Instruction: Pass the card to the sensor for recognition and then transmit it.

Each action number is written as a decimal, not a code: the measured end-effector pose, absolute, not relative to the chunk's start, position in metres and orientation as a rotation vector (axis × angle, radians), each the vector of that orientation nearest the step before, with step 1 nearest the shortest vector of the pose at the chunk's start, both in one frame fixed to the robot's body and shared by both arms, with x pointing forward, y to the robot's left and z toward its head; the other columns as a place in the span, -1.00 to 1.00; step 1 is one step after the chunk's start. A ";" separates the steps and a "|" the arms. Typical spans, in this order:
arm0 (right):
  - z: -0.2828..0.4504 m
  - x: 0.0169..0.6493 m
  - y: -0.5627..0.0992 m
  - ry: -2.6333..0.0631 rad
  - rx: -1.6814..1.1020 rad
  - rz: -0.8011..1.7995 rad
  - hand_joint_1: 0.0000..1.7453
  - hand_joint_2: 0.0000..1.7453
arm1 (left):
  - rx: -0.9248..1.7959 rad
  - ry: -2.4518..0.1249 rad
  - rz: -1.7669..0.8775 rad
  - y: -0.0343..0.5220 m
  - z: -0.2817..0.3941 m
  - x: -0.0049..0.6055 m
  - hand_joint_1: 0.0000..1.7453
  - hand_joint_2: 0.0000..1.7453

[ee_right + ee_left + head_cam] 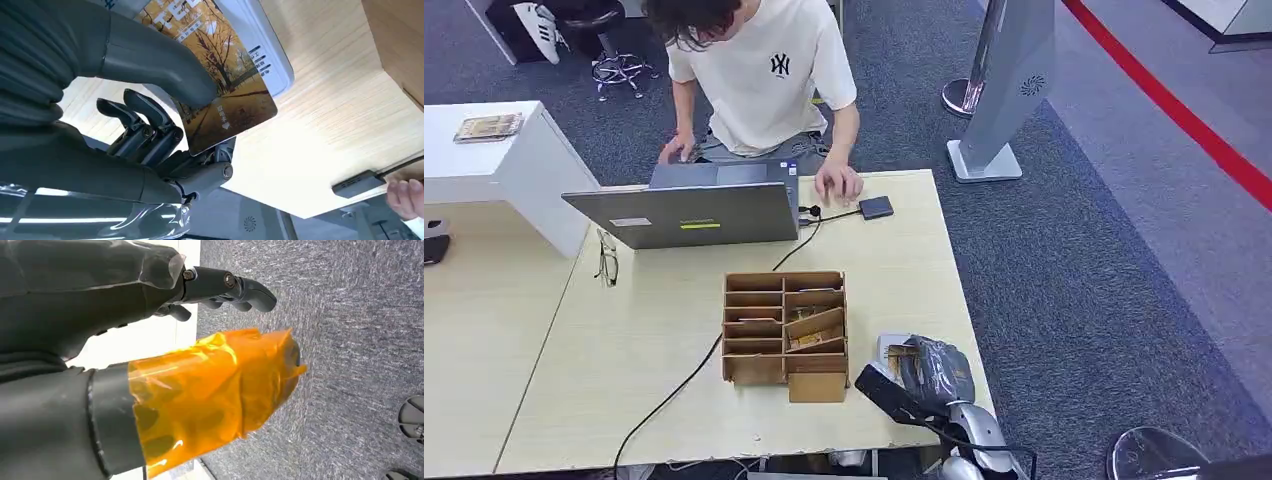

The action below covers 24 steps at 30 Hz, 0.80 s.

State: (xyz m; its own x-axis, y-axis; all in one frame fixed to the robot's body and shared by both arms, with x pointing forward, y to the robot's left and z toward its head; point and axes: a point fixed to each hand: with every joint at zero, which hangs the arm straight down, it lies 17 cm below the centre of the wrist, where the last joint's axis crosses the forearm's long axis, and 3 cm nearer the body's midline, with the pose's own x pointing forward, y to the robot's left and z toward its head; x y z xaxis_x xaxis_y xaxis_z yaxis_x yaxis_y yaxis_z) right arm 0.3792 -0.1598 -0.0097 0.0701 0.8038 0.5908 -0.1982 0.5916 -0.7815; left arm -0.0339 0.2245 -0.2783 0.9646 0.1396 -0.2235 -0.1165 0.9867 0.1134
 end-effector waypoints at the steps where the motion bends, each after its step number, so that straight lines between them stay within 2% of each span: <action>1: -0.010 0.379 -0.160 -1.288 -0.590 0.823 1.00 1.00 | 0.100 0.233 0.128 0.224 -0.278 -0.034 -1.00 -1.00; 24: -0.010 0.379 -0.159 -1.285 -0.586 0.823 1.00 1.00 | 0.106 0.232 0.121 0.227 -0.278 -0.034 -1.00 -1.00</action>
State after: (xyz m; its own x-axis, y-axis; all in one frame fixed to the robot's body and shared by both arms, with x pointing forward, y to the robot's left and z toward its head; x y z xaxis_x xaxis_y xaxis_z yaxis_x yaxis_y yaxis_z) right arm 0.3793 -0.1591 -0.0101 0.0727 0.8023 0.5924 -0.2021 0.5935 -0.7790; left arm -0.0338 0.2265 -0.2783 0.9661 0.1314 -0.2223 -0.1070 0.9872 0.1184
